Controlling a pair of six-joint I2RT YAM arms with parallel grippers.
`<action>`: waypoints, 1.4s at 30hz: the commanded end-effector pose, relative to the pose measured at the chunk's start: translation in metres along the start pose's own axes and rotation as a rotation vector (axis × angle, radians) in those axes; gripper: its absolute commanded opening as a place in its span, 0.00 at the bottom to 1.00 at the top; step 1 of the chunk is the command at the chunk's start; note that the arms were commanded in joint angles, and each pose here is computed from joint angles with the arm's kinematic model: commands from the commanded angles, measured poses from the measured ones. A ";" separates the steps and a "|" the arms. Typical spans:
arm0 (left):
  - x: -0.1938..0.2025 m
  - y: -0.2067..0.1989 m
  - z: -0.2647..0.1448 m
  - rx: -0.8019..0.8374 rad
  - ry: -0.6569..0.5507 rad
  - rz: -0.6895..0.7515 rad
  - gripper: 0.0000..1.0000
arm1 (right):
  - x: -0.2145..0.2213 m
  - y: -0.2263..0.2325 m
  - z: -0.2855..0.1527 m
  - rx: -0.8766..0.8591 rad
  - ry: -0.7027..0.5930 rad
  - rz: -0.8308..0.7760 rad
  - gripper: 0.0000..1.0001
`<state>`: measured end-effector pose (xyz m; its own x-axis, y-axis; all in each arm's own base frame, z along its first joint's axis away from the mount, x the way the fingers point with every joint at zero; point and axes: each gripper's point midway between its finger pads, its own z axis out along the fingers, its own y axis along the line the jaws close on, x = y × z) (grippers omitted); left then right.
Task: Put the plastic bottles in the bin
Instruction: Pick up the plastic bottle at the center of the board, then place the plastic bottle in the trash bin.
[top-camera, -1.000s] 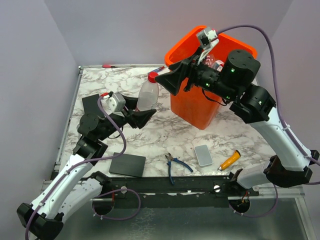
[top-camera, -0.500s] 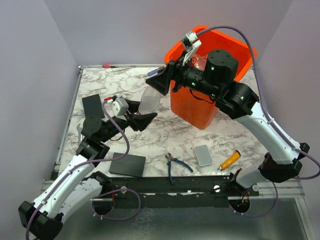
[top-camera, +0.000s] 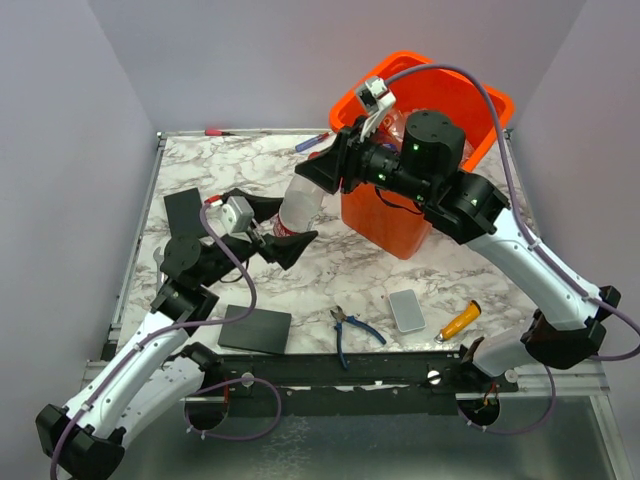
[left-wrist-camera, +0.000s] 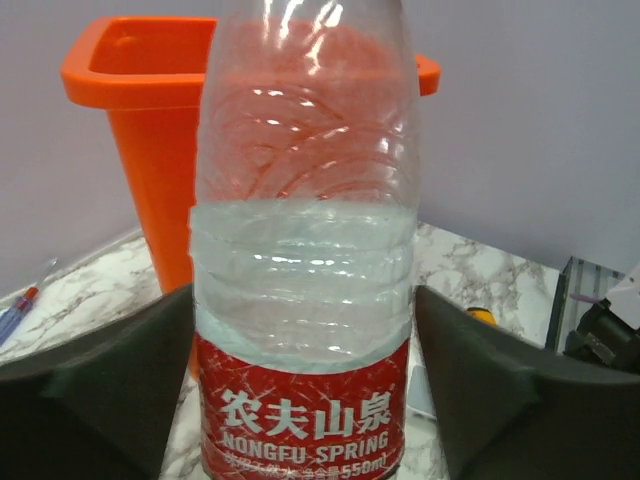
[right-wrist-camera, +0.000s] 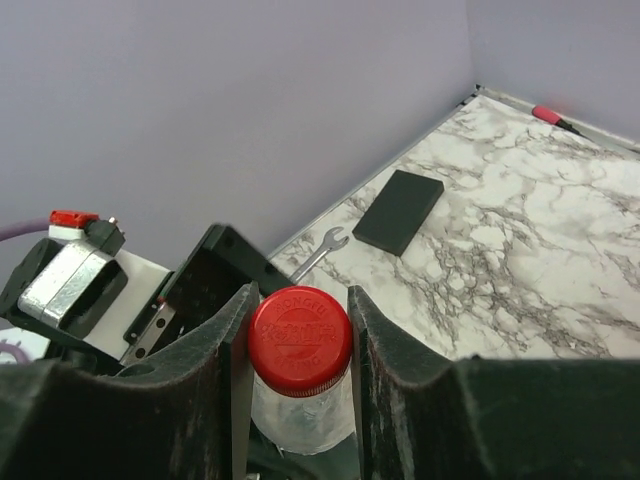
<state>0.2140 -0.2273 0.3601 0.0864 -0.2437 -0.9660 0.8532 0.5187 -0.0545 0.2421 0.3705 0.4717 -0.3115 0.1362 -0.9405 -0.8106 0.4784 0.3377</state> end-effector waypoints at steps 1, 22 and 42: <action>-0.022 0.012 -0.004 -0.101 -0.094 -0.024 0.99 | -0.019 0.007 -0.014 -0.009 -0.056 -0.013 0.01; 0.024 0.144 -0.149 -1.124 -0.129 0.048 0.99 | -0.178 -0.175 -0.205 1.191 -0.593 -0.381 0.01; 0.036 0.144 -0.144 -1.109 -0.087 0.030 0.99 | -0.063 -0.239 -0.088 0.747 -0.229 -0.039 0.01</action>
<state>0.2649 -0.0452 0.2852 0.1823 -0.2582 -0.9487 -0.0555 0.9607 -0.2721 0.4265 0.1407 0.4645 0.0051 0.2060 -0.9785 -0.1033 0.9734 0.2044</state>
